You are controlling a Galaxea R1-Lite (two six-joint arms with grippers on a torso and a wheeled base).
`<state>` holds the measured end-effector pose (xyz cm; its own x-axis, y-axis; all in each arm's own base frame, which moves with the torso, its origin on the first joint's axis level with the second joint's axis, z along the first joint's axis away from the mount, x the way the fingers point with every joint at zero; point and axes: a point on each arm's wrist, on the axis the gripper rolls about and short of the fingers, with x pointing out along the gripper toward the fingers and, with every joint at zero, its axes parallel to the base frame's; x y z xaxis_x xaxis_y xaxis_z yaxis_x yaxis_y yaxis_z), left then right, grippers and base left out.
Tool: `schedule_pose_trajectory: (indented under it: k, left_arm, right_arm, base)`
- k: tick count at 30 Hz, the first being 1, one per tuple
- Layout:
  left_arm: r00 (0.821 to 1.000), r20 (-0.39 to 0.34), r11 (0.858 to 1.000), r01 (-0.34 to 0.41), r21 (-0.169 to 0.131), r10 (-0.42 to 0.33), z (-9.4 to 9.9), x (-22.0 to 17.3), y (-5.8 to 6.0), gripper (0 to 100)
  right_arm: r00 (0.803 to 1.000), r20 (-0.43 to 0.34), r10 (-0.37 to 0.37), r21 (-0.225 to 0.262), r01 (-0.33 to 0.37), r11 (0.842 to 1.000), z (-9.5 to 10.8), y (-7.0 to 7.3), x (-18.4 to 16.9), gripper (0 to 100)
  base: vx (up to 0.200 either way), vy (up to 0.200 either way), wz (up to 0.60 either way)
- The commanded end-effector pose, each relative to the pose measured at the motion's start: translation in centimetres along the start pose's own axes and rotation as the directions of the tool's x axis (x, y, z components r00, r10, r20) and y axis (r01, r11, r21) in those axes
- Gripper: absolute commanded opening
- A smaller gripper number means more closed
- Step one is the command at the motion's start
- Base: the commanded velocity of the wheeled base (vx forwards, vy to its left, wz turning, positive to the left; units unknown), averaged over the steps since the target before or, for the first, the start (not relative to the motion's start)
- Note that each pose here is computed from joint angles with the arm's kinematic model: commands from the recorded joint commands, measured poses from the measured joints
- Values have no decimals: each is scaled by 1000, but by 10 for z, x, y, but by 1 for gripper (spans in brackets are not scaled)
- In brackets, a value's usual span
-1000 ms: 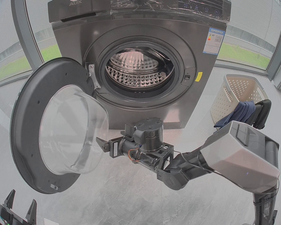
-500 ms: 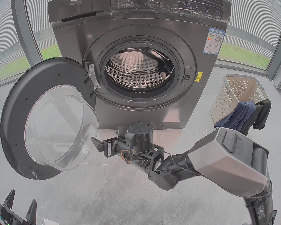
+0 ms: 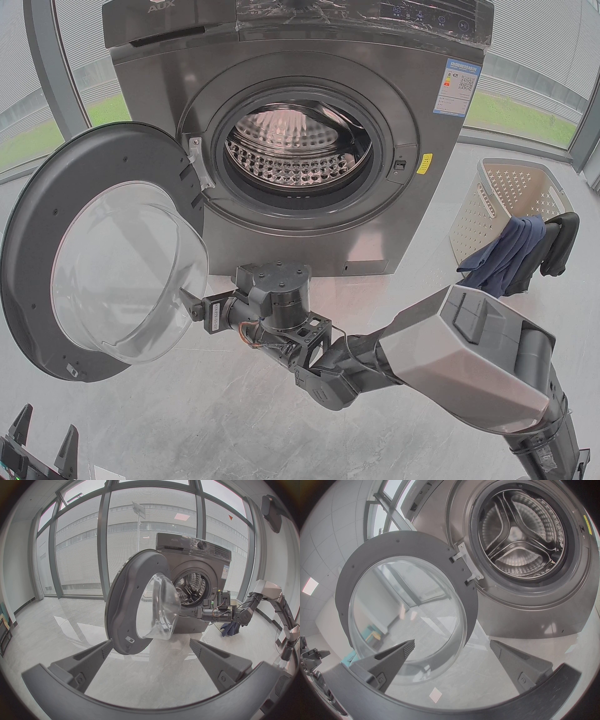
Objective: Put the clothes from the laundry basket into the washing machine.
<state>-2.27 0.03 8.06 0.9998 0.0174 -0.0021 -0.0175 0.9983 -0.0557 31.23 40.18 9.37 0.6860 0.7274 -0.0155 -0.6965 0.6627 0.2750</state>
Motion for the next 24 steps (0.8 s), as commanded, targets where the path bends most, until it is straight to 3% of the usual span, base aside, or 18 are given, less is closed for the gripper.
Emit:
schedule_pose_trajectory:
  k: [1,3,6,10,11,15,16,17,18,19,22,23,24]
  left_arm:
    - [1000,-2,1000,-1,-1,1,-5,0,0,100]
    - [1000,-2,1000,-1,-1,1,-5,0,0,100]
    - [1000,-2,1000,-1,-1,1,-5,0,0,100]
    - [1000,-1,1000,-1,-1,1,-4,0,0,100]
    - [1000,-1,1000,-1,-1,1,-4,0,0,100]
    - [1000,-1,1000,-1,1,1,-4,0,0,100]
    - [1000,-2,1000,-1,1,1,-5,0,0,100]
    - [1000,-2,1000,-1,1,1,-5,0,0,100]
    - [1000,-1,1000,-1,1,1,-4,0,0,100]
    - [1000,-2,1000,-1,1,1,-5,0,0,100]
    - [1000,-2,1000,-1,1,1,-5,0,0,100]
    - [1000,-2,1000,-1,1,1,-5,0,0,100]
    - [1000,-1,1000,-1,1,1,-4,0,0,100]
  right_arm:
    - [1000,-6,-11,0,11,1000,-4,-5,1,100]
    - [1000,7,-17,-4,17,1000,12,-5,-8,100]
    - [997,24,-68,-13,68,998,58,-22,-45,100]
    - [989,43,-144,-61,146,987,106,-43,-118,100]
    - [987,44,-153,-64,155,986,110,-45,-127,100]
    - [963,55,-265,-91,269,959,131,-65,-232,100]
    - [961,56,-271,-94,275,957,131,-66,-236,100]
    - [933,86,-350,-127,358,925,135,-80,-279,100]
    - [923,95,-374,-137,384,913,134,-84,-291,100]
    - [900,119,-419,-147,434,889,134,-89,-316,100]
    - [854,167,-492,-140,515,846,126,-89,-366,100]
    - [848,174,-500,-138,524,841,124,-88,-372,100]
    - [824,196,-532,-131,560,818,114,-85,-396,100]
  base:
    - [0,0,0]
    - [0,0,0]
    - [0,0,0]
    - [0,0,0]
    - [0,0,0]
    - [0,0,0]
    - [0,0,0]
    - [0,0,0]
    - [0,0,0]
    - [0,0,0]
    - [0,0,0]
    - [0,0,0]
    - [0,0,0]
